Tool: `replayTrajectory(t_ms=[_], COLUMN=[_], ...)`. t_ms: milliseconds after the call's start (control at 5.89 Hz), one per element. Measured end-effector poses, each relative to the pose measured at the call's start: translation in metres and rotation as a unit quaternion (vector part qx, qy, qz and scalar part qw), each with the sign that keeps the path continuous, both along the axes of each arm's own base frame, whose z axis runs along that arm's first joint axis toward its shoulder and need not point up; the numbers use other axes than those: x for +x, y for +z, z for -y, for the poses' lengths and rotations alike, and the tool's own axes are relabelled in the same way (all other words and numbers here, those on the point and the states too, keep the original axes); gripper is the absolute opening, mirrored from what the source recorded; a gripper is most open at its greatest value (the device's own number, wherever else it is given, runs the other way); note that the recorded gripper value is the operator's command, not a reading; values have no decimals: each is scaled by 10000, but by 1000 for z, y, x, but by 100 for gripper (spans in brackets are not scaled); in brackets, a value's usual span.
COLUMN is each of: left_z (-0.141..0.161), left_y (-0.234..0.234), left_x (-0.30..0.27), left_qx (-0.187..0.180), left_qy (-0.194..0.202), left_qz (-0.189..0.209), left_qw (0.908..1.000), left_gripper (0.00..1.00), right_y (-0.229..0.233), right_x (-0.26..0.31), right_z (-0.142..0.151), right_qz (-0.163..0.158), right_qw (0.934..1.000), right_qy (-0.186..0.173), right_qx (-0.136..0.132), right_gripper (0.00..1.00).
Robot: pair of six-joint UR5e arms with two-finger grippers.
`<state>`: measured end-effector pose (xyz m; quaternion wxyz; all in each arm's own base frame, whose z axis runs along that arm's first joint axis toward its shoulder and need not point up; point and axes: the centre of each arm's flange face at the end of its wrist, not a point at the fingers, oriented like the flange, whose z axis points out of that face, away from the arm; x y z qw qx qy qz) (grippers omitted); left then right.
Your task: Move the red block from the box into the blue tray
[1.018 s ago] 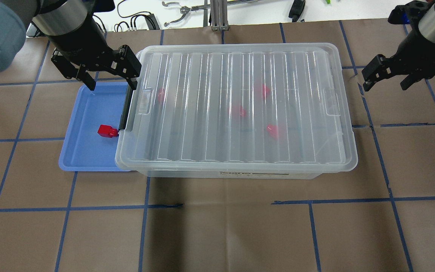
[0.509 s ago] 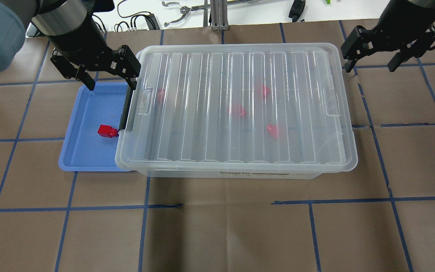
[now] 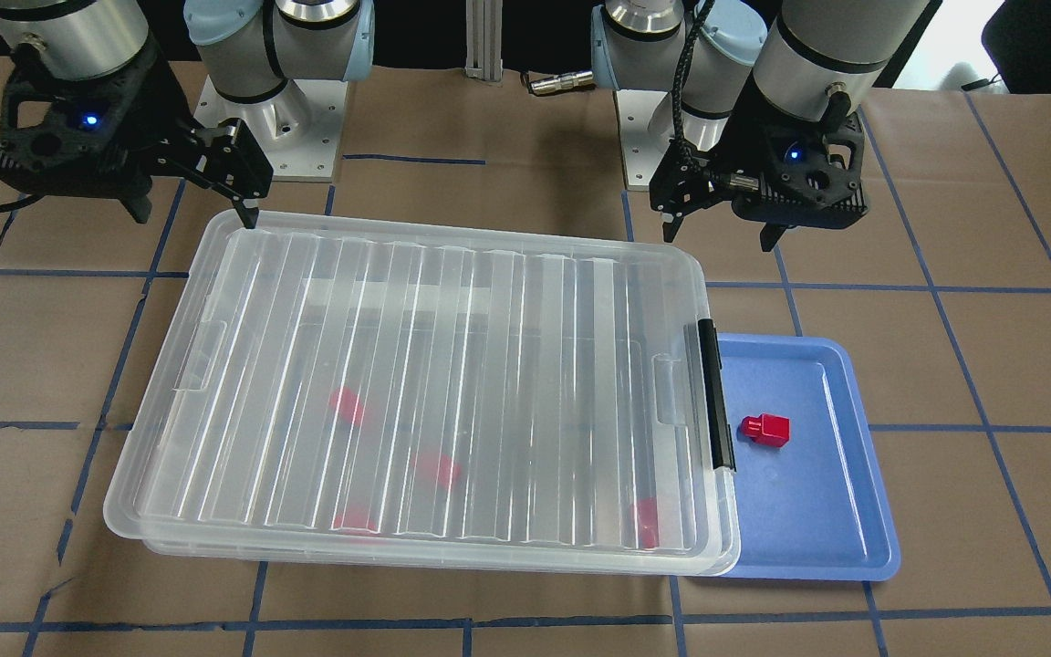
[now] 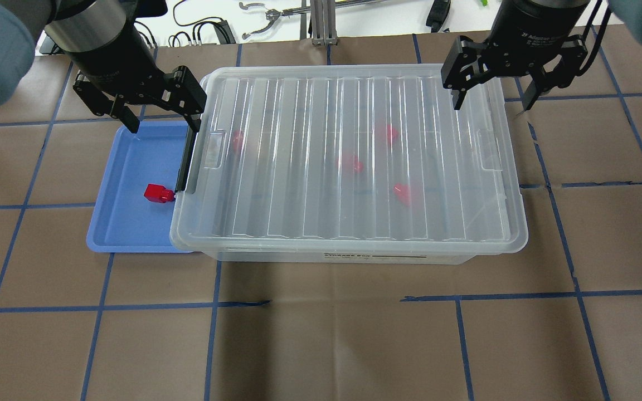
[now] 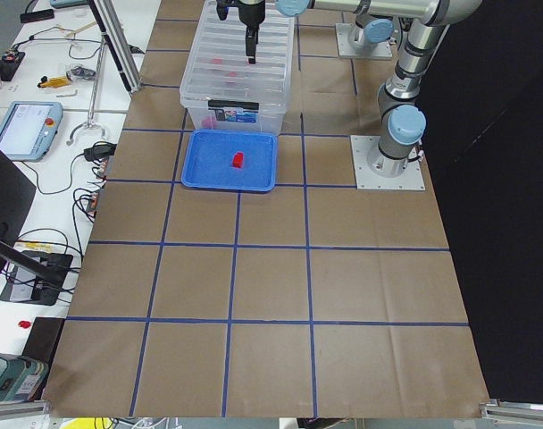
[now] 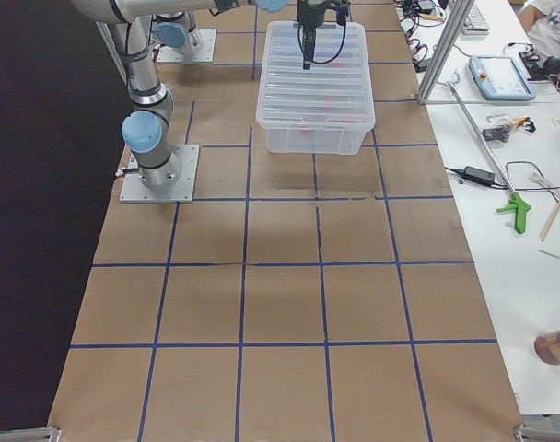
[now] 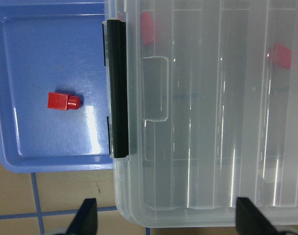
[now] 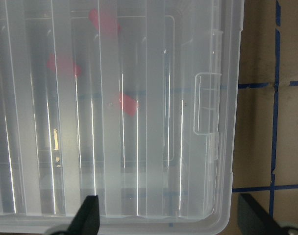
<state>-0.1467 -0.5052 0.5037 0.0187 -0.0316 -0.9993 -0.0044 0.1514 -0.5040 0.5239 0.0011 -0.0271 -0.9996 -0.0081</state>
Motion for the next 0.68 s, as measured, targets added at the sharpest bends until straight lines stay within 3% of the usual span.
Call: replayTrajectory(t_ms=[679], left_z=[0], left_y=[0], left_x=[2], left_qx=[-1], left_qy=[12], left_qz=[-6], left_qw=[10000], left_gripper=[99], right_y=[-6], right_x=[0], right_z=[0], right_qz=[-16], right_qw=[9999], right_qy=[-19], right_qx=[139], right_gripper=[100])
